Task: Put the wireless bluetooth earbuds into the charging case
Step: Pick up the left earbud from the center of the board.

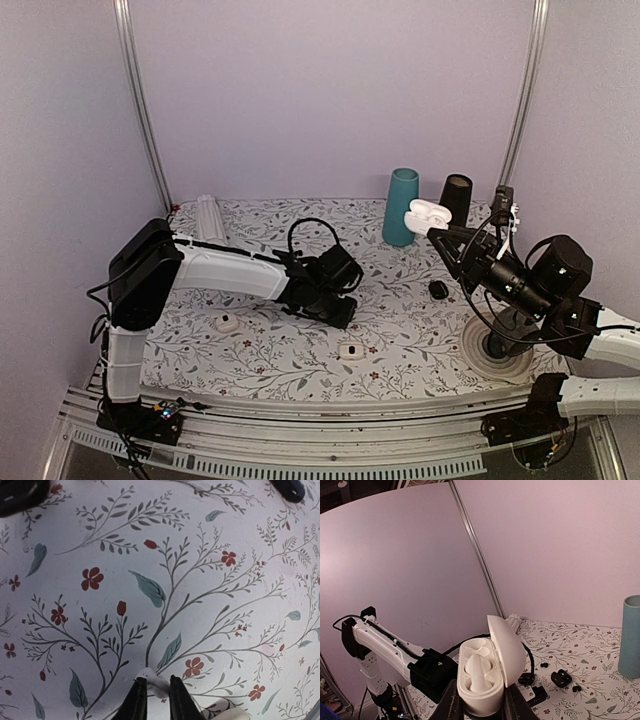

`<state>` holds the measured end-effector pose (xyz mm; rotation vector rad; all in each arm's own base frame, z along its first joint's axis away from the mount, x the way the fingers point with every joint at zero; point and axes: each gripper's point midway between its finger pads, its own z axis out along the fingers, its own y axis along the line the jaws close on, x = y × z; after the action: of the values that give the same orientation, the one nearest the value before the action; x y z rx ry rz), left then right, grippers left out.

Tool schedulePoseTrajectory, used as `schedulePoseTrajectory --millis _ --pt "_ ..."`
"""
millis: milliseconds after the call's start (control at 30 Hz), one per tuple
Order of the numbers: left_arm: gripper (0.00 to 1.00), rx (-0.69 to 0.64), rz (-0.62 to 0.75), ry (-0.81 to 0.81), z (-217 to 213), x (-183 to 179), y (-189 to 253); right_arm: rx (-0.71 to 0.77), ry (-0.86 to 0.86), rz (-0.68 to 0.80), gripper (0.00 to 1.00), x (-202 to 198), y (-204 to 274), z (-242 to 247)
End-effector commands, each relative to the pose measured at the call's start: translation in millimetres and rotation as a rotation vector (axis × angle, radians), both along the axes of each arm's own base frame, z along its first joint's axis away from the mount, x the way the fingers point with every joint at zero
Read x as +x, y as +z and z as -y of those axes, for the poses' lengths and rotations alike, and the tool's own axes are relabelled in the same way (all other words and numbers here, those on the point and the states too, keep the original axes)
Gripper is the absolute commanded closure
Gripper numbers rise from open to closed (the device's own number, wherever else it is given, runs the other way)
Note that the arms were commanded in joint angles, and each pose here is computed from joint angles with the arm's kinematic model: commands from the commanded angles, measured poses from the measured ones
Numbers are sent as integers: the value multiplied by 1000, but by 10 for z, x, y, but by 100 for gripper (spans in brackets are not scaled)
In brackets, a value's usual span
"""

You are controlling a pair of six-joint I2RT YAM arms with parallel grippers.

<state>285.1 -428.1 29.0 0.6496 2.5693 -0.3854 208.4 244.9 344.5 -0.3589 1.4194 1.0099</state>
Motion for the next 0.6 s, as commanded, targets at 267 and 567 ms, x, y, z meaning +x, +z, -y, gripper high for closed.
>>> schedulePoseTrajectory --millis 267,567 --pt "81 13 -22 0 -64 -141 -37 10 -14 -1 93 8 36 47" --pt "81 13 -20 5 -85 -138 -24 9 -15 -3 93 7 28 49"
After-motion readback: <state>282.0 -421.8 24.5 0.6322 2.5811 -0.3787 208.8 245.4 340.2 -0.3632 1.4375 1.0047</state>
